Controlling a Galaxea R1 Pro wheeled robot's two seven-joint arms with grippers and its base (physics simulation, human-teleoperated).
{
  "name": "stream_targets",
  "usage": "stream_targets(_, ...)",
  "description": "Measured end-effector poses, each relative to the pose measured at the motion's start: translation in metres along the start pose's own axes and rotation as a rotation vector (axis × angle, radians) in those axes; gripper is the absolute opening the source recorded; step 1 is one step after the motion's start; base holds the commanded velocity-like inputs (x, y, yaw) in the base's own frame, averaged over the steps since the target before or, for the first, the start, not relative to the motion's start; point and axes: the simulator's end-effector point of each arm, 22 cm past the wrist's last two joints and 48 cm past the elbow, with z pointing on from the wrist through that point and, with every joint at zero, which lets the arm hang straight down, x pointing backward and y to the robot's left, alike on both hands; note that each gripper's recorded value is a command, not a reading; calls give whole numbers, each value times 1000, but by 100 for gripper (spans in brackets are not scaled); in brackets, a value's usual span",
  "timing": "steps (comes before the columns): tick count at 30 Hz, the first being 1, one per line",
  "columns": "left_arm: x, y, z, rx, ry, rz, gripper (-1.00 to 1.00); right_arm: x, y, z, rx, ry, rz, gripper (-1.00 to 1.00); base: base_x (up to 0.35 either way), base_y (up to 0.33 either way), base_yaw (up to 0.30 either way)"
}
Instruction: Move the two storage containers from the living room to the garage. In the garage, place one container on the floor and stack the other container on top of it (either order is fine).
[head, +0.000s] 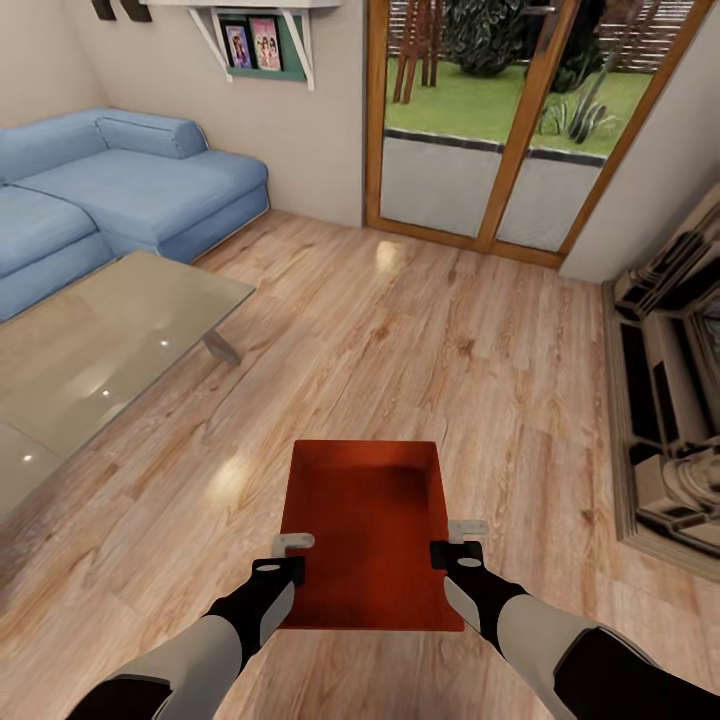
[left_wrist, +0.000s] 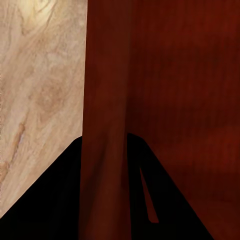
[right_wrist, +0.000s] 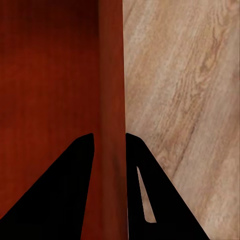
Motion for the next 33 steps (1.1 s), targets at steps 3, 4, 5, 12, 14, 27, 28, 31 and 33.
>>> stream_targets(3, -1, 0, -4, 0, -1, 1, -100, -2, -1, -4, 0, 0, 1, -100, 0, 0, 0)
stream_targets(4, -2, 1, -6, 0, -1, 1, -100, -2, -1, -5, 0, 0, 1, -100, 0, 0, 0)
stream_targets(5, -2, 1, -7, 0, -1, 1, -100, -3, -1, -7, 0, 0, 1, -100, 0, 0, 0)
stream_targets(12, -5, 2, -17, 0, -1, 2, -100, -7, -2, -16, 0, -1, 2, -100, 0, 0, 0)
stream_targets(14, -6, 2, -20, 0, -1, 2, -100, -8, -3, -19, 0, -1, 2, -100, 0, 0, 0)
stream_targets(27, -9, 4, -37, 0, 0, 1, -100, -14, -5, -35, 0, 0, 1, -100, 0, 0, 0)
stream_targets(28, -9, 4, -38, 0, 0, 1, -100, -14, -5, -37, 0, 0, 1, -100, 0, 0, 0)
stream_targets(31, -10, 4, -42, 0, -1, 2, -100, -16, -6, -40, 0, 0, 2, -100, 0, 0, 0)
stream_targets(33, -10, 5, -45, 0, 0, 1, -100, -16, -6, -43, 0, 0, 1, -100, 0, 0, 0)
